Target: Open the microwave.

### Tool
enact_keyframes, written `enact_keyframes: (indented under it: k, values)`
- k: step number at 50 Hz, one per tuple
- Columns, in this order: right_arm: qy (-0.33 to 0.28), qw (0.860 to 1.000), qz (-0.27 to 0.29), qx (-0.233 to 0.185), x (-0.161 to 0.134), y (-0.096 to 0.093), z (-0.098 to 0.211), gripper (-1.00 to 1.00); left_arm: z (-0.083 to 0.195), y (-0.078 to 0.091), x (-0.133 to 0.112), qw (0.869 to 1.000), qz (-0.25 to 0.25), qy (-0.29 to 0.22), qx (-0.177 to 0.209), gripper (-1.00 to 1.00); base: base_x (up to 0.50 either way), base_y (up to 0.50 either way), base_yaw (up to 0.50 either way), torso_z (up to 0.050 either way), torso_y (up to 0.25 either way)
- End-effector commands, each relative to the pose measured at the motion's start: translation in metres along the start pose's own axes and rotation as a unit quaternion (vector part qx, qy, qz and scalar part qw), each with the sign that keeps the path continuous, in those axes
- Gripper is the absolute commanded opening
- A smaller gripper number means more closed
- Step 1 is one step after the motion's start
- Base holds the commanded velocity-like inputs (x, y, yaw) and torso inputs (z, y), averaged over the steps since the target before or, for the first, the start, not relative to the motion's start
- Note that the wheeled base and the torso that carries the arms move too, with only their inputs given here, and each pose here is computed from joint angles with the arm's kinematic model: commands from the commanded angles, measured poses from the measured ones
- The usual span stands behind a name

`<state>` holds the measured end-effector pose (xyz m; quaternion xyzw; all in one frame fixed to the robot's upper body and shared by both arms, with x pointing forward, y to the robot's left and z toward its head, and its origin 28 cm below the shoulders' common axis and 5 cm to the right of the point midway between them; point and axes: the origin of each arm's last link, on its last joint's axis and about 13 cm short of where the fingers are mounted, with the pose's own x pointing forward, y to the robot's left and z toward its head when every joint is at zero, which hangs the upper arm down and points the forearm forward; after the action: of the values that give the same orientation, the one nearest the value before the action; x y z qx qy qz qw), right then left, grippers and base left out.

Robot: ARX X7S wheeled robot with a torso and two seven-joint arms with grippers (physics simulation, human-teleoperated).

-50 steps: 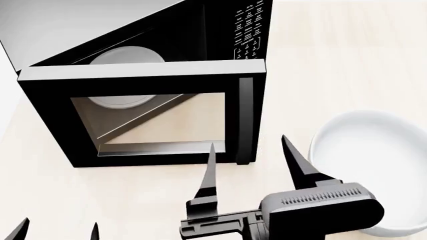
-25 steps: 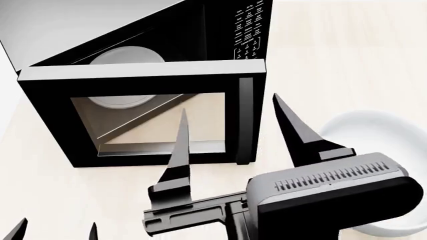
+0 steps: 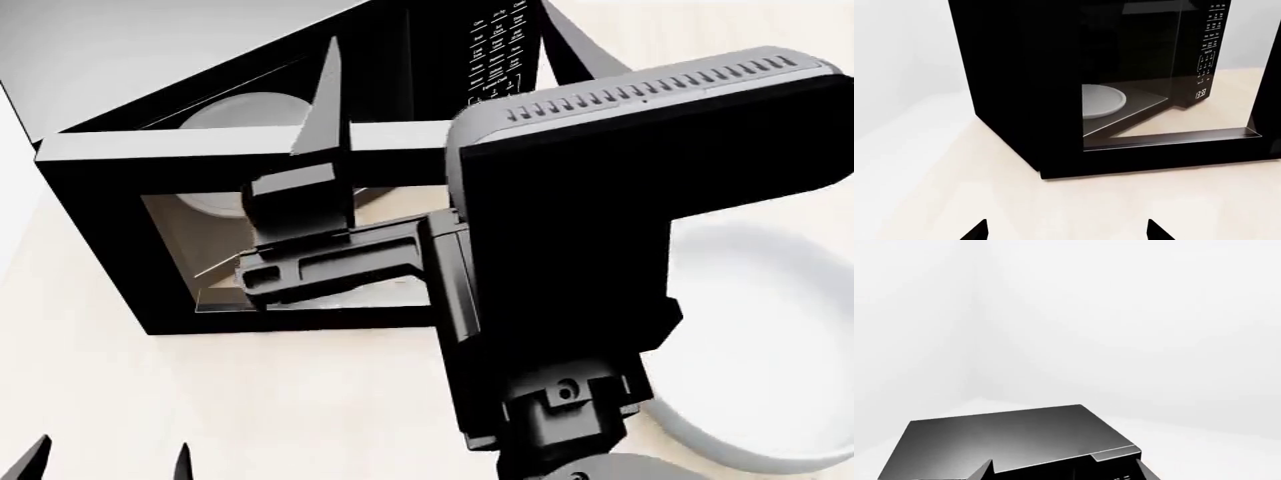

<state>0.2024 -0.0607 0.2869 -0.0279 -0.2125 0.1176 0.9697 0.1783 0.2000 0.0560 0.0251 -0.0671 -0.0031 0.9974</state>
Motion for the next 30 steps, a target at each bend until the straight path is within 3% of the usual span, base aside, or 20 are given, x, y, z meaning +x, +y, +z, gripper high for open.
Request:
enact_keyframes:
  k: [1, 10, 18, 30]
  values:
    - [0.002, 1.000, -0.008, -0.014, 0.024, -0.004, 0.018, 1.00, 0.001, 0.001, 0.000, 1.000, 0.000, 0.000, -0.002, 1.00, 0.00, 0.00, 0.00, 0.000, 0.000]
    - [0.042, 0.999, -0.022, -0.027, 0.053, -0.011, 0.018, 1.00, 0.002, 0.001, -0.001, 1.000, 0.001, 0.000, -0.003, 1.00, 0.00, 0.00, 0.00, 0.000, 0.000]
    - [0.112, 0.992, -0.032, -0.045, 0.081, -0.014, 0.010, 1.00, 0.002, 0.002, -0.001, 1.000, 0.003, -0.001, -0.005, 1.00, 0.00, 0.00, 0.00, 0.000, 0.000]
    - [0.182, 0.979, -0.033, -0.084, 0.098, -0.012, 0.007, 1.00, 0.003, 0.002, -0.001, 1.000, 0.002, -0.001, -0.006, 1.00, 0.00, 0.00, 0.00, 0.000, 0.000]
